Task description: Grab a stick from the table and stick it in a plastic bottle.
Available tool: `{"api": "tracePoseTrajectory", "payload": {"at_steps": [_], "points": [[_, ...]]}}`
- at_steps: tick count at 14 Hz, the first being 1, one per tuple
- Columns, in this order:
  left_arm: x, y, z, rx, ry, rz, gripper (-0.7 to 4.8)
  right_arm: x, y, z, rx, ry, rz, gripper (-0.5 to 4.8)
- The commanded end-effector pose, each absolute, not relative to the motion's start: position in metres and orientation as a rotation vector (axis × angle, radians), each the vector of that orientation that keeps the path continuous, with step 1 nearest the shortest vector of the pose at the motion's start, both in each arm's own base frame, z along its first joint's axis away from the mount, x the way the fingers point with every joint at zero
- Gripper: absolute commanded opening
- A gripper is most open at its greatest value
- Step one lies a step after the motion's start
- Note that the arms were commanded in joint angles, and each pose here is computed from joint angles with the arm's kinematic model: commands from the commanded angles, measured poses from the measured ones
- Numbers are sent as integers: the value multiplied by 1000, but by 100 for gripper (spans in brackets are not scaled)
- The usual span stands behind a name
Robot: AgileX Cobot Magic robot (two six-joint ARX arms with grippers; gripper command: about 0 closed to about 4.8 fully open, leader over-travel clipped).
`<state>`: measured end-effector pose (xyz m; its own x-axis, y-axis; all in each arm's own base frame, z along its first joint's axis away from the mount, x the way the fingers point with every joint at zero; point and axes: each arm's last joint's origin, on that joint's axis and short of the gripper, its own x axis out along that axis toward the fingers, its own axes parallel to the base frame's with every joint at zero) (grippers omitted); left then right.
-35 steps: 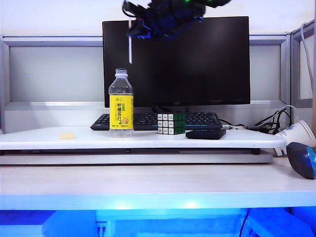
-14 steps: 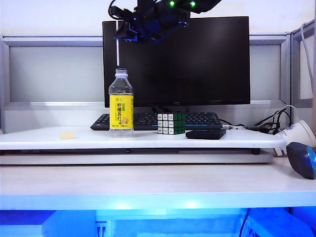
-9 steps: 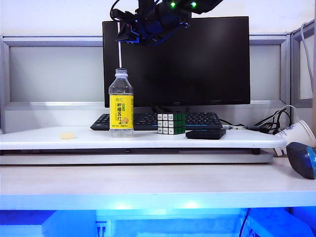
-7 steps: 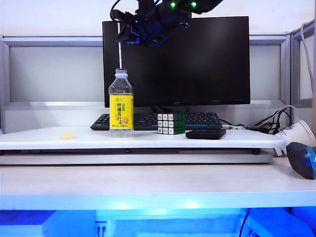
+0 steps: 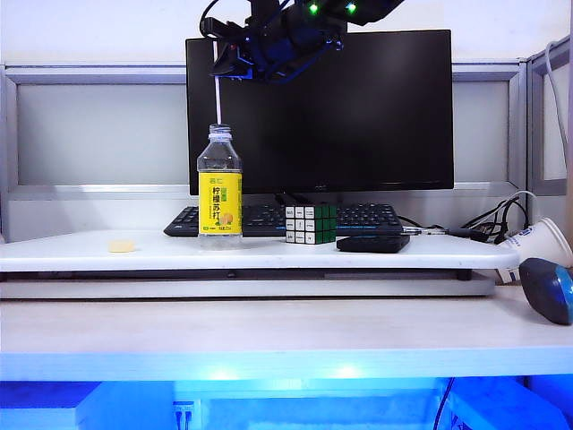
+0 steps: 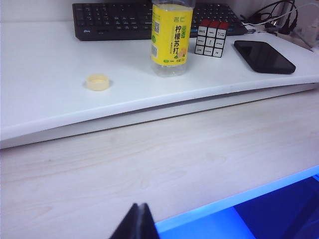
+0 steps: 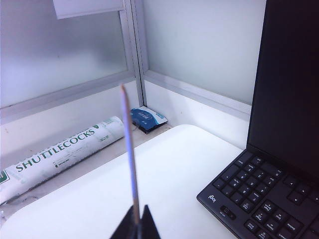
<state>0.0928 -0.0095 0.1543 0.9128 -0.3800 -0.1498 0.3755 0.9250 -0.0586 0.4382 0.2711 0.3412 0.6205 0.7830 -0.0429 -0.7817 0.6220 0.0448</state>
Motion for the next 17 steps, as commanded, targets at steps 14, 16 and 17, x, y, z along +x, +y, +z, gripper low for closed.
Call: {"api": "tracePoseTrajectory", "payload": {"at_steps": [14, 16, 17], "points": [[93, -10, 154, -19, 164, -402, -4, 426, 253, 374, -34, 28, 832, -8], [93, -10, 154, -19, 164, -402, -4, 420, 243, 387, -34, 35, 828, -8], [93, -10, 154, -19, 164, -402, -4, 417, 234, 396, -33, 35, 816, -8]]}}
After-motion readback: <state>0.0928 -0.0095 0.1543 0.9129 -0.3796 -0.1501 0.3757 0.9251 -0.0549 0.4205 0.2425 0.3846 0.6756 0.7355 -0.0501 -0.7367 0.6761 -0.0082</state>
